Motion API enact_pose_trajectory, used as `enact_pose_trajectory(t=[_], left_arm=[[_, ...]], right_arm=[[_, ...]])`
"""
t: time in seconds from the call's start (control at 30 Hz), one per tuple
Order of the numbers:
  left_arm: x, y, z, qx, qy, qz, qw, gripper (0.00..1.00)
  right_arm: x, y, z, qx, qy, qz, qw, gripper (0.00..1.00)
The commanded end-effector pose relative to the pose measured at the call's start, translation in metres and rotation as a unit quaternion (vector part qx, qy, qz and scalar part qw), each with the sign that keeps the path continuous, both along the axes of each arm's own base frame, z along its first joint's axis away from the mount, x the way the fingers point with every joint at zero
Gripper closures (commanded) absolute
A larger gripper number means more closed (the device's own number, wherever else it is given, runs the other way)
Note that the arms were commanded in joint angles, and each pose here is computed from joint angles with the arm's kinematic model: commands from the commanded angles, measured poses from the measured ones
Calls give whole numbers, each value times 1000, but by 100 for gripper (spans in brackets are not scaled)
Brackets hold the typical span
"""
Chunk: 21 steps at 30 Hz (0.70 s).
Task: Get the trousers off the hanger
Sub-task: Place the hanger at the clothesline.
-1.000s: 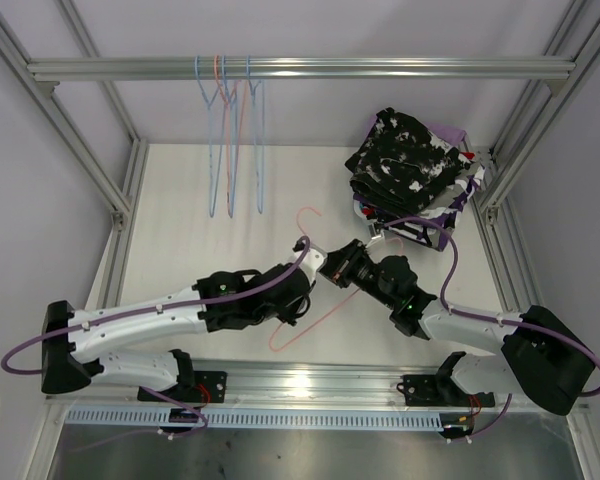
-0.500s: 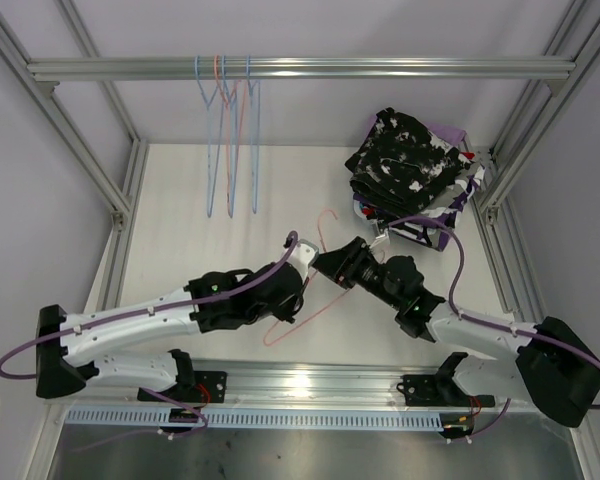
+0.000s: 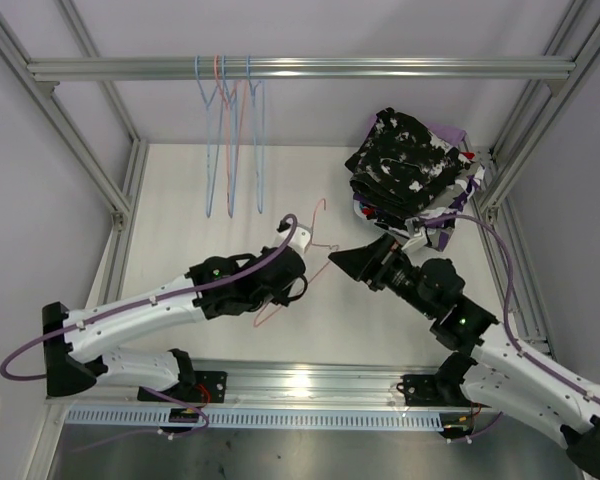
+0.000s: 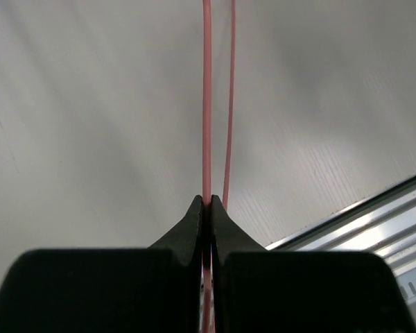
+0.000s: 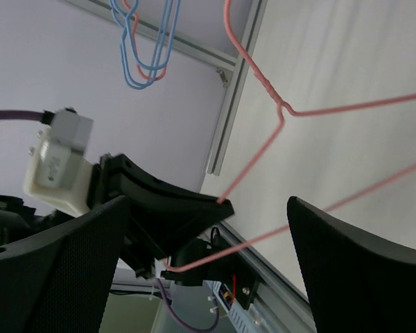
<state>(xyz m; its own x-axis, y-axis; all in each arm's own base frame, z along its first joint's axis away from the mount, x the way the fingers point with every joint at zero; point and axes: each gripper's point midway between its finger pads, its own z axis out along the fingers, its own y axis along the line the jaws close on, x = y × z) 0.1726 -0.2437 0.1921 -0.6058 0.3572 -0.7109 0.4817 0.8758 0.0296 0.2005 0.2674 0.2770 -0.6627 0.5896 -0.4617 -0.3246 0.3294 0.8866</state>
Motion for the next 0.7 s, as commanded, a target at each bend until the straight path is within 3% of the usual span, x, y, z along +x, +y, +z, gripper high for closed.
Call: enact_pose_trajectory(t=[0.0,0.3,0.67], left_arm=[[21,6,43,-23,-48,24,998,100],[58,19,112,-53,-112,49,991,100],[105,45,215,-89,-215,88,969,100]], right_arm=[[-2,-24,-12,-56,12,-36,998,1],[-15,-84,13,-95,-37,-113,988,0],[-14,-102,1,-135,-47,-138,980,1]])
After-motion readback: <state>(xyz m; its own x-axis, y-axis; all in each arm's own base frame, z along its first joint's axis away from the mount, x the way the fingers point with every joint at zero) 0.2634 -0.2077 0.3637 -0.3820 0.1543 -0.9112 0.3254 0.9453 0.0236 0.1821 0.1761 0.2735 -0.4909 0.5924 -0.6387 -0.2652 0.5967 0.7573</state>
